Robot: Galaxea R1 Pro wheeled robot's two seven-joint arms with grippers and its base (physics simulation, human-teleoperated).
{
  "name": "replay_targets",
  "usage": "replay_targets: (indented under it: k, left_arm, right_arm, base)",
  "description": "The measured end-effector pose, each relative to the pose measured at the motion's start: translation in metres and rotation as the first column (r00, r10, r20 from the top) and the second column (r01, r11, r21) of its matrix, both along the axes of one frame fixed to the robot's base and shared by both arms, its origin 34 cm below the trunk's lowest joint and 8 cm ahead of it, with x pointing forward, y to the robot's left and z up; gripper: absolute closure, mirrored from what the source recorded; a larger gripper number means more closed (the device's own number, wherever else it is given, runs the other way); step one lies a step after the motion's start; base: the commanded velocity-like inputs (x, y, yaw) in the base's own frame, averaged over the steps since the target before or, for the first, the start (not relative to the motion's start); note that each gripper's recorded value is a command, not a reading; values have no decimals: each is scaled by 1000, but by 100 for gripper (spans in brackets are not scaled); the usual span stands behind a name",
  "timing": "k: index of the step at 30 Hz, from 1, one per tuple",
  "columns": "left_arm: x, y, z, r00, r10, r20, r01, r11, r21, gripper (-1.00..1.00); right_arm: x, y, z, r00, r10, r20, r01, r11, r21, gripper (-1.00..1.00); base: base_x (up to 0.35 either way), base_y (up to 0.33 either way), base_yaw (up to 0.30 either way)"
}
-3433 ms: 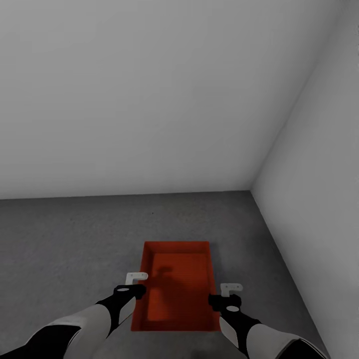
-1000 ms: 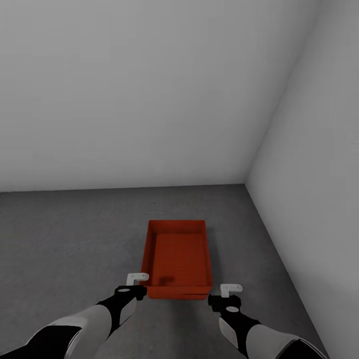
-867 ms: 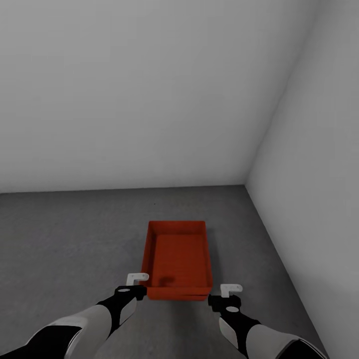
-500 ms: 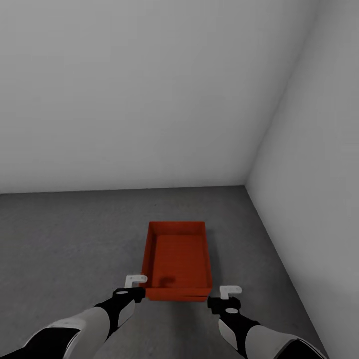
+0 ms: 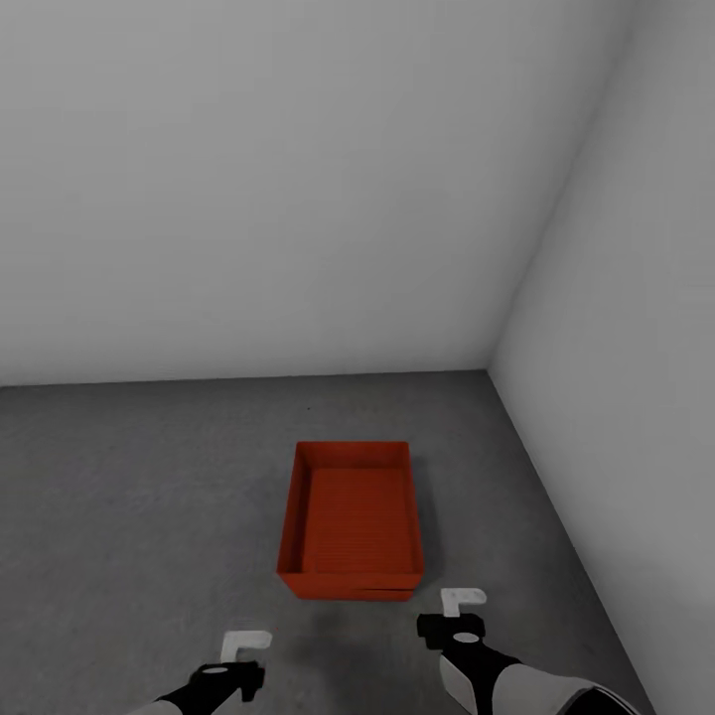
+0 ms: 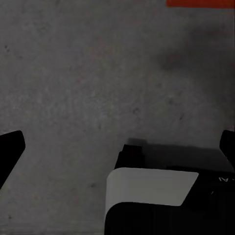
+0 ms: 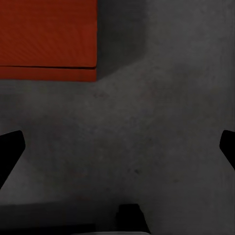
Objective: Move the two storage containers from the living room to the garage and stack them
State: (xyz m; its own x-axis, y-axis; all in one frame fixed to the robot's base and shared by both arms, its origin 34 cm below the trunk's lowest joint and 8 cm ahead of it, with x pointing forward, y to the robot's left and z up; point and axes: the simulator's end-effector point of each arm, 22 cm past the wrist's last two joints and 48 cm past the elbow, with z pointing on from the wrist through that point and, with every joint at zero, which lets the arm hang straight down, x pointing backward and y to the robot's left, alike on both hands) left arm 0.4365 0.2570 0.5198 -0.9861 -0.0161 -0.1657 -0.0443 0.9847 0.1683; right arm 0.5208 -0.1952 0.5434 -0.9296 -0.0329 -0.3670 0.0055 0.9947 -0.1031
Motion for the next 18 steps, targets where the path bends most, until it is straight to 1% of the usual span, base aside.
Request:
replay_targets:
  k: [1, 2, 3, 4, 5, 8, 10, 12, 13, 14, 15, 16, 17, 18]
  left_arm:
    - [-19, 0, -3, 1000, 2, -26, -2, 1000, 0, -100]
    - [-32, 1, -5, 999, 1, -42, -1, 1000, 1, -100]
    - [-44, 1, -7, 998, 1, -58, -1, 1000, 1, -100]
    - [-51, 1, -7, 998, 1, -65, -1, 1000, 1, -100]
    - [-67, 2, -9, 996, 2, -85, -2, 1000, 2, -100]
    - [-101, 1, -12, 992, 2, -127, -2, 1000, 1, -100]
    - [-115, 1, -12, 990, 1, -143, -1, 1000, 0, -100]
    - [-124, 1, -12, 988, 4, -154, -4, 1000, 1, -100]
    - [-124, 1, -12, 988, 3, -154, -3, 1000, 1, -100]
    - [-128, 1, -13, 987, 16, -160, -16, 1000, 1, -100]
    - [-132, 1, -13, 986, 39, -165, -39, 999, 1, -100]
    - [-133, 1, -13, 985, 42, -167, -43, 999, 0, -100]
    - [-136, 1, -13, 984, 46, -170, -47, 999, 0, -100]
    - [-144, 0, -13, 982, 51, -181, -52, 999, -1, -100]
  right_arm:
    - [0, 0, 0, 1000, 0, -1, 0, 1000, 0, -100]
    - [0, 0, 0, 1000, 0, -1, 0, 1000, 0, -100]
    - [-1, 0, 0, 1000, 1, -2, -1, 1000, 1, -100]
    - [-1, 0, 0, 1000, 1, -2, -1, 1000, 1, -100]
    - [-3, 1, -1, 1000, 1, -5, -1, 1000, 2, -100]
    - [-7, 1, -2, 1000, 1, -12, -1, 1000, 3, -100]
    - [-8, 1, -2, 1000, 2, -13, -2, 1000, 3, -100]
    - [-8, 2, -2, 1000, 2, -14, -2, 1000, 3, -100]
    - [-8, 2, -2, 1000, 2, -14, -2, 1000, 3, -100]
    - [-14, 0, -4, 1000, 2, -27, -2, 1000, 0, -100]
    - [-61, -6, -17, 994, 18, -106, -19, 1000, -13, -100]
    - [-112, -8, -26, 985, 17, -172, -19, 1000, -14, -100]
    - [-127, -9, -28, 981, 29, -191, -32, 999, -16, -100]
    - [-157, -9, -31, 973, 45, -228, -50, 999, -17, -100]
  base:
    - [0, 0, 0]
    - [0, 0, 0]
    - [0, 0, 0]
    - [0, 0, 0]
    - [0, 0, 0]
    - [0, 0, 0]
    - [0, 0, 0]
    - [0, 0, 0]
    - [0, 0, 0]
    - [0, 0, 0]
    - [0, 0, 0]
    - [0, 0, 0]
    - [0, 0, 0]
    - [0, 0, 0]
